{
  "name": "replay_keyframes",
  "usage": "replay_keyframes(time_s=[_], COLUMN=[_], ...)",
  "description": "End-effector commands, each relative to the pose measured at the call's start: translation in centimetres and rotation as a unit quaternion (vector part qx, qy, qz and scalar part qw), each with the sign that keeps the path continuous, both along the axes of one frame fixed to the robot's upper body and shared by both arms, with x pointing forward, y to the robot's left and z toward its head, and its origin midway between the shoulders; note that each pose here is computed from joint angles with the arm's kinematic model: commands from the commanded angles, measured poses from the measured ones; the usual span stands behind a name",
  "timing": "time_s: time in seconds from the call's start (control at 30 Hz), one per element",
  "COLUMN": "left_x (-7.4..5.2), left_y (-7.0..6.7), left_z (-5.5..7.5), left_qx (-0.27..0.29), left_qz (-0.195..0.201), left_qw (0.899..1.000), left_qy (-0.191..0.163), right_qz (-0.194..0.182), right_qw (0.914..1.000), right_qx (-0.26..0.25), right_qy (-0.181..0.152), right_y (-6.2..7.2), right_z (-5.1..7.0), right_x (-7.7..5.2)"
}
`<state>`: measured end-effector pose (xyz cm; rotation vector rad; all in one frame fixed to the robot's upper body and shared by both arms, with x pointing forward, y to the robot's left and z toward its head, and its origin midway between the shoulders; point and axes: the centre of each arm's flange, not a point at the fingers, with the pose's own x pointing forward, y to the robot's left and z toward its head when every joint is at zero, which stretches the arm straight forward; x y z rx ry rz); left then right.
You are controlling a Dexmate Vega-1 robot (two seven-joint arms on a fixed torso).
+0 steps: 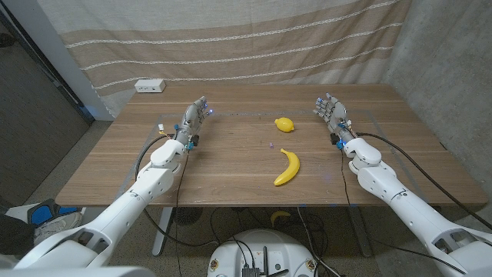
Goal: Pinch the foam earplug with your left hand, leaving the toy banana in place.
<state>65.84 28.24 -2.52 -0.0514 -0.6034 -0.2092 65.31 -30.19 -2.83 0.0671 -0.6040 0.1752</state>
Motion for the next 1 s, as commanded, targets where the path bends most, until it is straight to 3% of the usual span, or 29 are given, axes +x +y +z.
replay_keyframes(time_s=[0.03,0.43,1.0], left_x=[0.5,0.1,-0.9], left_y=[-0.9,-1.1,-1.9], left_z=[0.0,0.1,2.5], left_qx=[-0.012,-0.009,0.093], left_qz=[0.005,0.024,0.098], left_qw=[1.000,1.000,0.986], left_qy=[-0.012,-0.015,-0.100], right_qz=[-0.011,-0.011,-0.012], right_qw=[0.9997,0.9995,0.9994], right_qx=[0.023,0.029,0.034], right_qy=[-0.006,-0.004,-0.002], right_y=[-1.3,-1.6,-1.9], right_z=[-0.1,-0.5,-1.3], right_x=[0.3,0.5,-0.2])
